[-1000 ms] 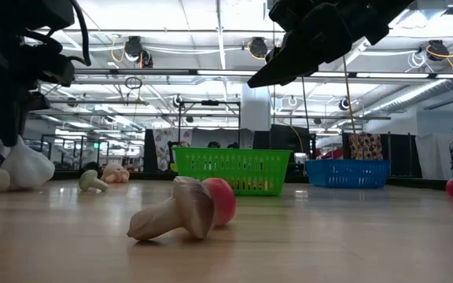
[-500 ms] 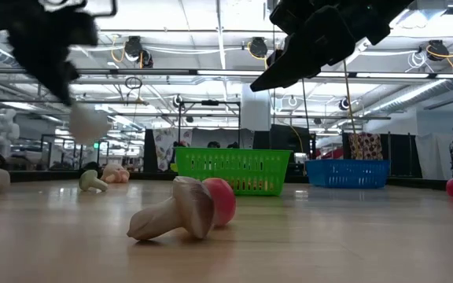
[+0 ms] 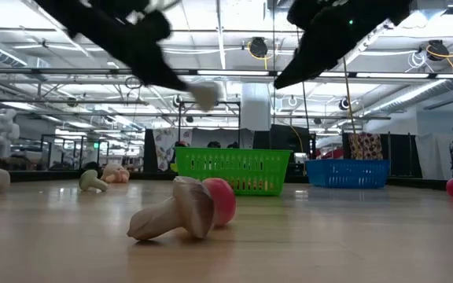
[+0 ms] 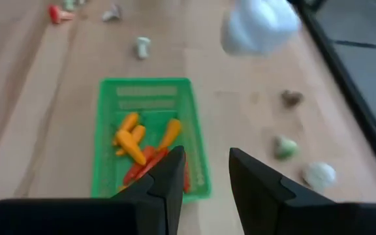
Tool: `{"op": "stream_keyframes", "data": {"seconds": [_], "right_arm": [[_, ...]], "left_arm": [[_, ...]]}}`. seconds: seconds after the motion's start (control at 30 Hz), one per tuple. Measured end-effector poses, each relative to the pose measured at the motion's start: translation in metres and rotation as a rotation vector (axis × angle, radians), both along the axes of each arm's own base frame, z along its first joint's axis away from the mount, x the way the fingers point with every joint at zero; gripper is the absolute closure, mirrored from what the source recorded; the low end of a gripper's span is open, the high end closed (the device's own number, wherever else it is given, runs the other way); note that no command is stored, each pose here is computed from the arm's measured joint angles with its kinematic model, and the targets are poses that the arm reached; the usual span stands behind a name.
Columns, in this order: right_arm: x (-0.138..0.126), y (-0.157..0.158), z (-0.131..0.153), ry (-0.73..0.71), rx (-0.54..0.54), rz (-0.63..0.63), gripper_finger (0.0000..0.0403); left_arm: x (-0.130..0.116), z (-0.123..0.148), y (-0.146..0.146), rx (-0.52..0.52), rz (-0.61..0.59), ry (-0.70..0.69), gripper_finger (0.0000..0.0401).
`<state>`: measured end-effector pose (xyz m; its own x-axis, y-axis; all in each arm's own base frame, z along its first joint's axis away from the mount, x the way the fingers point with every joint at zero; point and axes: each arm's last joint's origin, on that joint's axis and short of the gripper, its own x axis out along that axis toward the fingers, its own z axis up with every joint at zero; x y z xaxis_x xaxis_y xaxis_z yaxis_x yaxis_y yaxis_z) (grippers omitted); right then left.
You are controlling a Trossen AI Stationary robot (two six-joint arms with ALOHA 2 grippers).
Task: Sort produce into baskets
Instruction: Put the garlic into the blue bin
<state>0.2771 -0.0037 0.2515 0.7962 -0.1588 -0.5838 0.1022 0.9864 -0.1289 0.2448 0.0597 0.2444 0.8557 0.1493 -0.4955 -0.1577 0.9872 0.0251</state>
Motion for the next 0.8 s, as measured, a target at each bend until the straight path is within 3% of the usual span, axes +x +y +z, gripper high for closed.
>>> {"op": "stream_keyframes", "data": {"seconds": [0.13, 0.23, 0.5, 0.6, 0.8], "right_arm": [[-0.012, 0.000, 0.010, -0.010, 0.023, -0.019, 0.0291], [-0.018, 0.001, 0.013, 0.010, 0.029, -0.018, 0.0291], [-0.027, 0.002, 0.007, 0.107, 0.016, -0.062, 0.0291], [-0.033, 0.003, 0.008, 0.126, 0.015, -0.113, 0.0291], [-0.040, 0.012, 0.014, 0.109, 0.036, -0.105, 0.0291]], "left_arm": [[0.040, -0.015, 0.037, -0.038, -0.035, -0.135, 0.0388], [0.078, -0.029, 0.061, -0.131, -0.125, -0.201, 0.0388], [0.179, -0.060, 0.108, -0.232, -0.185, -0.239, 0.0388], [0.202, -0.062, 0.115, -0.269, -0.234, -0.266, 0.0388], [0.234, -0.070, 0.129, -0.304, -0.206, -0.299, 0.0388]]}}
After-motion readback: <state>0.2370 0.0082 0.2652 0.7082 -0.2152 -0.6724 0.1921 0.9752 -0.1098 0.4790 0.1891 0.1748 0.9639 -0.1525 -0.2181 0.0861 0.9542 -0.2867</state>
